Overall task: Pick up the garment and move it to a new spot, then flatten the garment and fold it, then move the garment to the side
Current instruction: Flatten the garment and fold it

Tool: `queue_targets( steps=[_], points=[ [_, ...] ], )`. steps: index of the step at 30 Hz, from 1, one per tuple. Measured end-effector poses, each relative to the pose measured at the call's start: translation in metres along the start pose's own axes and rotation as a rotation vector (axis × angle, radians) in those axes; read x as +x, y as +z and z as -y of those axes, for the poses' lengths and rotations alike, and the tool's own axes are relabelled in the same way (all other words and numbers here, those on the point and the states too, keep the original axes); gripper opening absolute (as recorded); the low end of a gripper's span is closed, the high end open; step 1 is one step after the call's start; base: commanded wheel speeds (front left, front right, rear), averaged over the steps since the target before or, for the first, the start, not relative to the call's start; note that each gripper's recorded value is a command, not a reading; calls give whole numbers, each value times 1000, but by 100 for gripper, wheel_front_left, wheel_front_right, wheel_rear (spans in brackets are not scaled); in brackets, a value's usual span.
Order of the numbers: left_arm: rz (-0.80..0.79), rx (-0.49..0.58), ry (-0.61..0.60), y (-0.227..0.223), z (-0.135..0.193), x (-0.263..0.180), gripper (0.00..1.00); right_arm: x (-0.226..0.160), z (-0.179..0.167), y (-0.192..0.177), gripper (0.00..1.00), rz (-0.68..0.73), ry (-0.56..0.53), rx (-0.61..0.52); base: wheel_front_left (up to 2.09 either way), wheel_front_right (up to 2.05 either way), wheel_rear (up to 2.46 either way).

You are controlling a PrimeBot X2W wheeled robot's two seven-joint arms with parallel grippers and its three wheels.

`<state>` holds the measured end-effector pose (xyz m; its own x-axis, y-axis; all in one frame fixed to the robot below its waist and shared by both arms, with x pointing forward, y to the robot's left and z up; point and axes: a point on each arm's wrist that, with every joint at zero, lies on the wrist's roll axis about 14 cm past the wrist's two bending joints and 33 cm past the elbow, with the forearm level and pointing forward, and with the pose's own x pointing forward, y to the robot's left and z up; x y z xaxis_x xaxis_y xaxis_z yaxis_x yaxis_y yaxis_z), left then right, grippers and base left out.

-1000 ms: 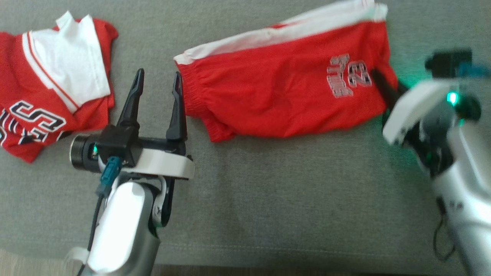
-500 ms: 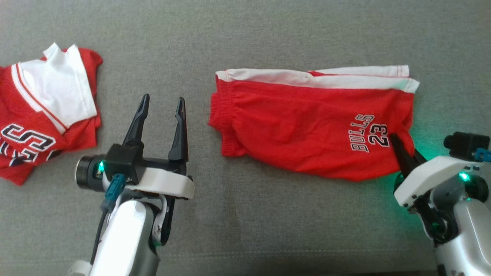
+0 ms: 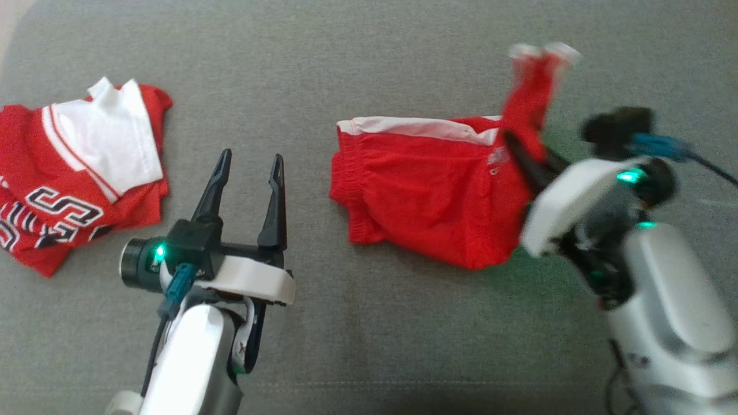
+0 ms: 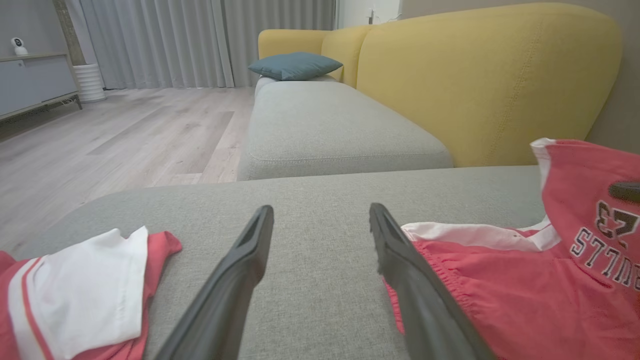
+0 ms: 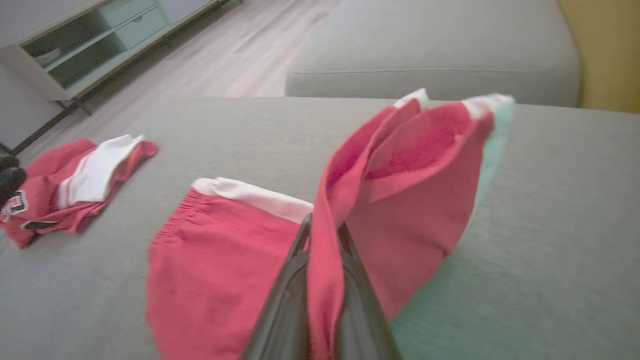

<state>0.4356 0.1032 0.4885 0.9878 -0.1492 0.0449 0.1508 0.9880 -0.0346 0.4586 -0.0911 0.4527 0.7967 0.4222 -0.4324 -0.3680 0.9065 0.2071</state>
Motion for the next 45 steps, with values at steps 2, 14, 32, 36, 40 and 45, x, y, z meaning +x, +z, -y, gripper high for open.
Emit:
queue_targets(
  steps=[2, 14, 32, 36, 40, 45],
  points=[
    [3, 4, 9, 2, -3, -3, 100, 9, -32, 11, 0, 6, 83, -40, 0, 0, 0],
    [-18, 13, 69, 0, -22, -22, 100, 29, -150, -53, 100, -175, 396, -69, 0, 0, 0],
    [-20, 7, 63, -2, -15, -21, 100, -23, -22, 40, 100, 411, 33, -5, 0, 0, 0],
    [-14, 19, 48, 1, -13, -22, 100, -56, 24, 29, 100, 427, -139, -9, 0, 0, 0],
    [2, 41, 58, 7, -19, -25, 100, -80, 37, 18, 100, 428, -218, 7, 0, 0, 0],
    [-9, 57, 51, 5, -19, -38, 100, -97, 33, 13, 100, 429, -238, 21, 0, 0, 0]
  ],
)
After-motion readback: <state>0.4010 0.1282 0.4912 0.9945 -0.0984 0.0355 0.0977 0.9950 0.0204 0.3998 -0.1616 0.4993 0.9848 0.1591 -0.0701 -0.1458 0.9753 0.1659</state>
